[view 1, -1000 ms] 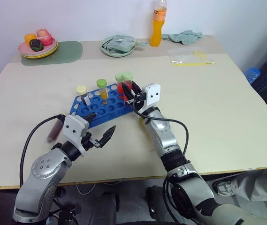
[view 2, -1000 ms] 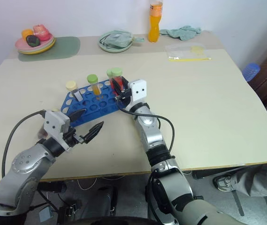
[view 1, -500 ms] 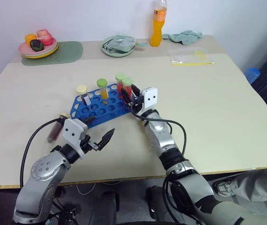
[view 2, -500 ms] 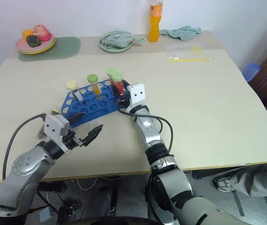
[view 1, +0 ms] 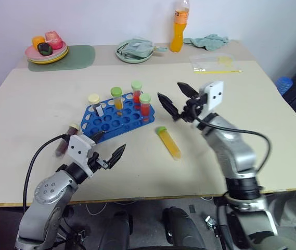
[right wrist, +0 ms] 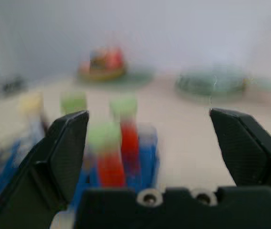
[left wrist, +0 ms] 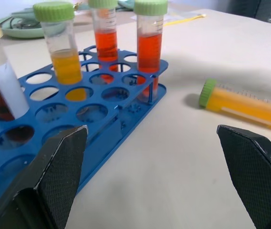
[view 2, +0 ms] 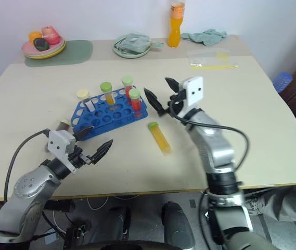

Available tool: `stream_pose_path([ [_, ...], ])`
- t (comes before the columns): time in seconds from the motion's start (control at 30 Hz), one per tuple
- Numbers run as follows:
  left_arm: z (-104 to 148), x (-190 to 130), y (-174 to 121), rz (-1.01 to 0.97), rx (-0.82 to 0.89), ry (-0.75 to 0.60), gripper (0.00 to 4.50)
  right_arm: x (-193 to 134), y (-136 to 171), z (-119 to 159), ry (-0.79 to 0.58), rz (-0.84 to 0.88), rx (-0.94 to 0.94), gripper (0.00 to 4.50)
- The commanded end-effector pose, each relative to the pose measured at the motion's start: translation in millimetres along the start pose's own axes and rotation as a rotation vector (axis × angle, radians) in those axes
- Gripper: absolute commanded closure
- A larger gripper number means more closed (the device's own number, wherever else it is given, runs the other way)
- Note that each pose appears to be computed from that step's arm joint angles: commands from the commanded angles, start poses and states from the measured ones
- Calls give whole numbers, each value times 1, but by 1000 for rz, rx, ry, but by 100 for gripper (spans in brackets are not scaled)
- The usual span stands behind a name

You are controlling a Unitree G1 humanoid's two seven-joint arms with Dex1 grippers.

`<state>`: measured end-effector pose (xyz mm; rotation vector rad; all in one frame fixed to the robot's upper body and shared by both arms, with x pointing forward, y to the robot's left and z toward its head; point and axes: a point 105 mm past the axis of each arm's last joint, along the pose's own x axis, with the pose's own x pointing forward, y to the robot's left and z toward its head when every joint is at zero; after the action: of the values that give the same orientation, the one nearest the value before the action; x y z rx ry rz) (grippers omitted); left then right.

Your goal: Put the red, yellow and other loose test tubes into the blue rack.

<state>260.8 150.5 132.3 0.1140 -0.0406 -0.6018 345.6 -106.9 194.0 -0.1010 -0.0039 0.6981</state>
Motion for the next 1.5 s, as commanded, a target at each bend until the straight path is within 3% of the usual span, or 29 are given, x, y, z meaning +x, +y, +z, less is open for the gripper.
stream_pose_path([
  [0.03,11,6,-13,-100,28,-21,0,-15,17,-14,257,80,-78,4],
  [0.07,11,7,-16,-130,30,-15,0,-18,21,-12,304,100,-116,4],
  [0.23,3,10,-26,-263,91,48,0,-8,41,-10,554,142,43,4],
  [0.47,-5,7,-22,-271,105,76,0,12,48,-23,707,137,120,4],
  [0.77,-15,-5,-26,-241,97,92,0,14,36,-46,856,-37,116,4],
  [0.87,-18,-7,-25,-227,94,92,0,12,44,-52,892,-15,136,80],
  [1.03,-17,-7,-25,-222,94,88,0,12,48,-52,907,-25,149,338],
  [1.07,-17,-7,-25,-221,94,87,0,12,47,-51,905,-32,149,372],
  [1.13,-14,-7,-24,-214,93,86,0,13,55,-38,855,17,127,380],
  [1.23,-13,-10,-19,-189,90,93,0,12,92,1,645,238,78,380],
  [1.37,-15,-16,-7,-130,80,110,0,21,114,49,185,370,31,380],
  [1.5,-16,-24,11,-38,50,110,0,36,118,53,-110,413,-20,380],
])
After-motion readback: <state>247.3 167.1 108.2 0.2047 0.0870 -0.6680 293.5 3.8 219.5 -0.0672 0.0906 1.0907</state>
